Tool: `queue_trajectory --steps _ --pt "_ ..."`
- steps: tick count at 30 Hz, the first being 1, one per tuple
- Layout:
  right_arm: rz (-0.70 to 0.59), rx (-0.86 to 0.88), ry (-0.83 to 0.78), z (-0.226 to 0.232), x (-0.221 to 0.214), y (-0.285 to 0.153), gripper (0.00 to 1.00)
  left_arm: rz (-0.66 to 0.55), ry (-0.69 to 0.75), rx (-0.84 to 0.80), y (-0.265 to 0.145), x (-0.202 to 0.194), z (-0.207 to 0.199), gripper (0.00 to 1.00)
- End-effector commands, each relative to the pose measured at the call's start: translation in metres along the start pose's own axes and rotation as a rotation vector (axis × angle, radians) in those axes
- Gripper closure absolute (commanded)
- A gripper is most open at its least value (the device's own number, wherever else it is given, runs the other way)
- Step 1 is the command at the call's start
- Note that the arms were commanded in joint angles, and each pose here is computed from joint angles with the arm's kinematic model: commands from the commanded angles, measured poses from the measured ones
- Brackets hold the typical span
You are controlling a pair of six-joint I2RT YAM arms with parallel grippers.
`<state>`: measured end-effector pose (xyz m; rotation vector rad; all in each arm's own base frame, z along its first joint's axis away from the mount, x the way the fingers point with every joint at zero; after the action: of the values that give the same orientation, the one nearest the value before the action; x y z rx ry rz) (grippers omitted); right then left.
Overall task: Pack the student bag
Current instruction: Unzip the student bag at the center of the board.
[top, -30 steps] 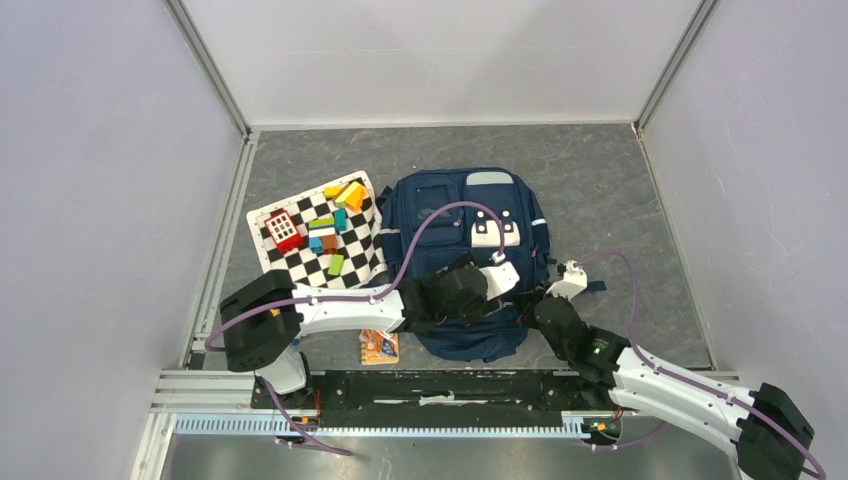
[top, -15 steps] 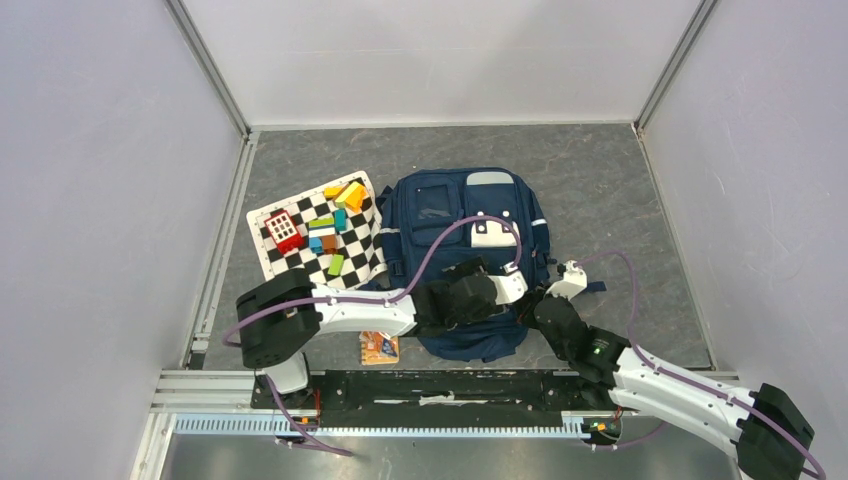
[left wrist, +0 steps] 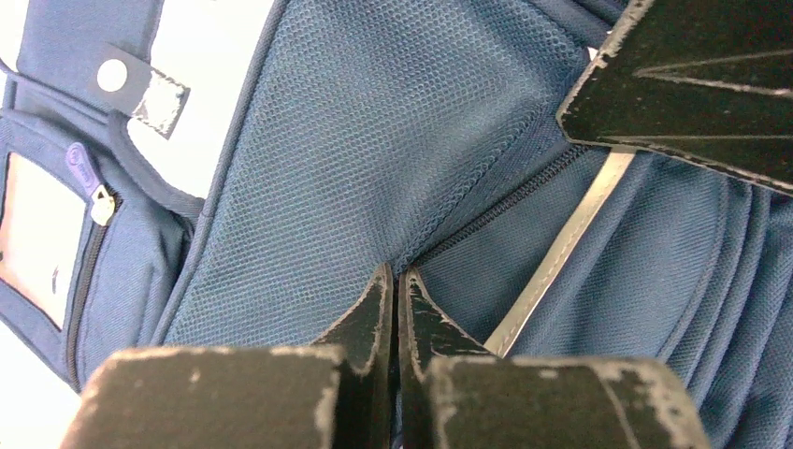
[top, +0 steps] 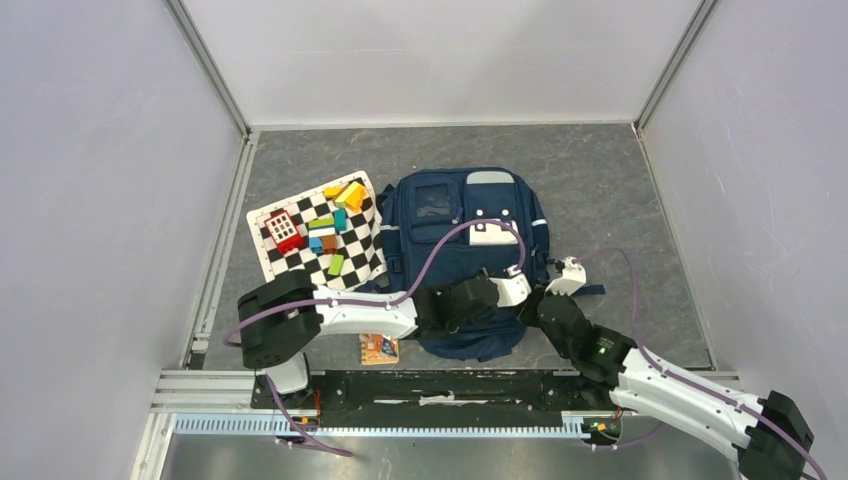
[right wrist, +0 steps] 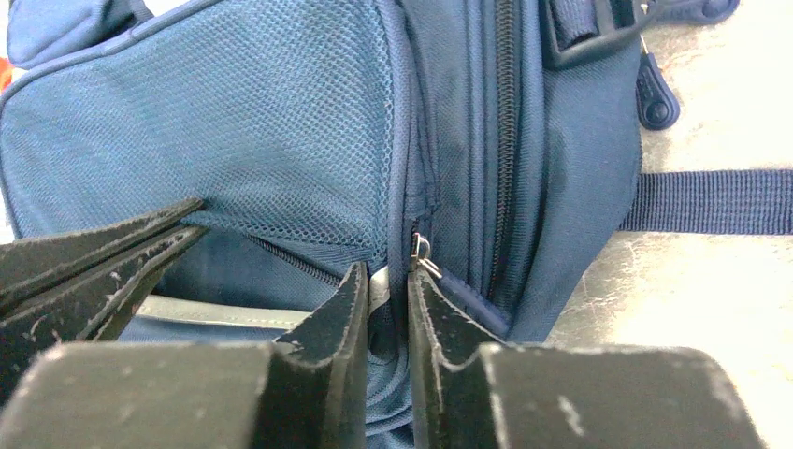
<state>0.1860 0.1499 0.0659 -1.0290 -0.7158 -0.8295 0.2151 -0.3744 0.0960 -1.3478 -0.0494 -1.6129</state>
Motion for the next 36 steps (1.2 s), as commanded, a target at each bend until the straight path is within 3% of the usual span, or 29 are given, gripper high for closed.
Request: queue_trajectory --steps 1,5,10,13,17,21,28,33,36 --pt "0.056 0.037 -0.156 0.007 0.008 -0.016 0.71 -0.043 -0.082 0.069 -0.018 0.025 0.037 0.98" --pt "0.014 0.025 -0.182 0.004 0.025 -0.025 0.43 -0.055 -0.157 0.004 -0.027 0.046 0.035 0.98" --pt "0.008 0.078 -0.222 0.012 0.032 -0.031 0.2 -0.061 -0.262 -0.066 -0.03 0.066 0.037 0.98" --pt "0.015 0.107 -0.247 0.018 0.033 -0.033 0.12 -0.071 -0.324 -0.104 -0.029 0.076 0.041 0.98" --pt "-0.051 0.271 -0.318 0.049 0.052 -0.041 0.08 -0.074 -0.409 -0.167 -0.026 0.085 0.049 0.98" --pt "-0.135 0.577 -0.473 0.099 0.065 -0.062 0.07 -0.095 -0.489 -0.234 -0.027 0.092 0.057 0.98" --pt "-0.145 0.917 -0.578 0.164 0.044 -0.077 0.16 -0.072 -0.544 -0.303 -0.013 0.077 0.063 0.98" --pt "-0.223 0.915 -0.631 0.19 0.051 -0.088 0.13 -0.069 -0.556 -0.301 -0.008 0.071 0.066 0.98" --pt "-0.237 0.756 -0.62 0.175 0.056 -0.074 0.1 -0.073 -0.559 -0.309 -0.009 0.073 0.066 0.98"
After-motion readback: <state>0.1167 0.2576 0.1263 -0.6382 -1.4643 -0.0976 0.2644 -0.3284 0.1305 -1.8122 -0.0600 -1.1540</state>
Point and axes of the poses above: each gripper's point midway between its finger pads, its own y axis out along the fingers, its own z axis along the line the jaws close on, x = y × z, the point moved 1 cm from there along -y, back along the fingers, and after that the axes turned 11 degrees about -y, right-handed, at the moved point
